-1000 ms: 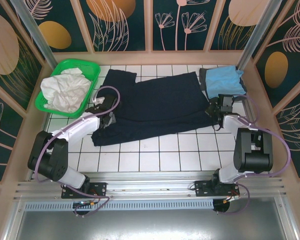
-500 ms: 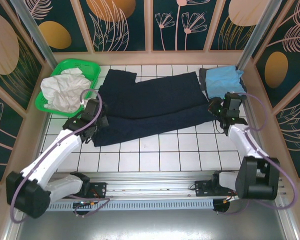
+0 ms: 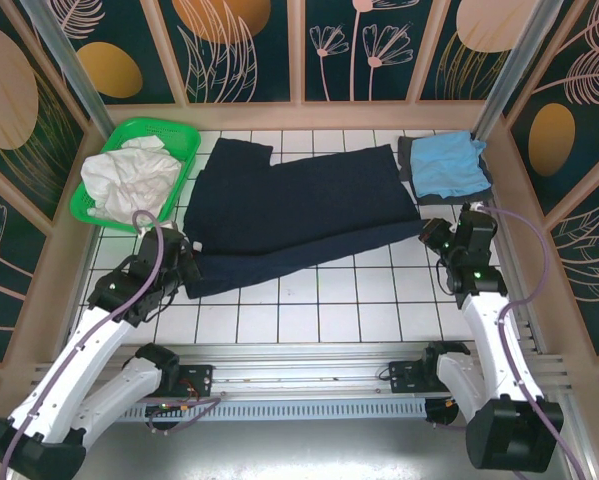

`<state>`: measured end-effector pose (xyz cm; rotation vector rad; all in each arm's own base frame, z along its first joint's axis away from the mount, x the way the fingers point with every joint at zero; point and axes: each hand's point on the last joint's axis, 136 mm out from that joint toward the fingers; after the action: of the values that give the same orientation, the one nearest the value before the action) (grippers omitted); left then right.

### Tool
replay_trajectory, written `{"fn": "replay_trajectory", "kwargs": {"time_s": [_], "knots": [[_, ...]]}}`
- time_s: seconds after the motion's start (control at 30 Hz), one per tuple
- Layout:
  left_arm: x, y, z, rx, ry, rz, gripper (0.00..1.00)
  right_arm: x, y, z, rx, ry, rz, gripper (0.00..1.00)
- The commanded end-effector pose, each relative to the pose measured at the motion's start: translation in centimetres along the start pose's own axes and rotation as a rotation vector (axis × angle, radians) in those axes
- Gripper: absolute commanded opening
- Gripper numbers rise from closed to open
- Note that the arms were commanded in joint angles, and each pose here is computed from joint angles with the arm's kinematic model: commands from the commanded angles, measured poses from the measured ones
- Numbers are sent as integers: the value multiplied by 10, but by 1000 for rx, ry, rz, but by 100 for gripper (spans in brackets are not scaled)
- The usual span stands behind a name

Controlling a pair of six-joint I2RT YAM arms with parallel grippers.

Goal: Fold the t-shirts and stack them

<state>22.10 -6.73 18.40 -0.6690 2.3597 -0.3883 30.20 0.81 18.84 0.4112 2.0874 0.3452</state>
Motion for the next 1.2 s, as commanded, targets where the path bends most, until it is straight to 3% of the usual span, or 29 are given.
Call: {"fn": "replay_trajectory", "kwargs": {"time_s": [0.0,0.13,0.3,0.4,0.67,0.87,1.1,1.17], "knots": [[3,-1,-9,26,16,-35,0,2,-9,-9,38,-24,-10,0],[1,-10,-15,96,4,-60,0,0,-7,-16,23,-56,4,0],[18,1,12,23,70,-65,0,6,-7,-10,16,-18,14,0],[14,-1,23,7,51,-67,0,9,-14,3,42,-1,13,0],[-1,-6,77,-124,13,-18,0,-1,-27,59,95,42,3,0],[-30,-12,109,-281,-46,48,0,1,-23,115,36,126,13,0],[-50,-19,142,-373,-66,87,0,3,-26,150,31,167,46,0],[-51,-18,154,-404,-50,99,0,4,-33,158,62,191,51,12]]}}
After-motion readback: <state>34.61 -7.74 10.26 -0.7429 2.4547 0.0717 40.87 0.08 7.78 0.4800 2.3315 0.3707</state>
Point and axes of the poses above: each hand's point on the last joint's axis, 136 mm out from that joint toward the fingers, its own z axis out along the fingers, its own y axis along the line the jaws close on, x = y × z, and after that the axes turned 13 degrees about -z, right-handed
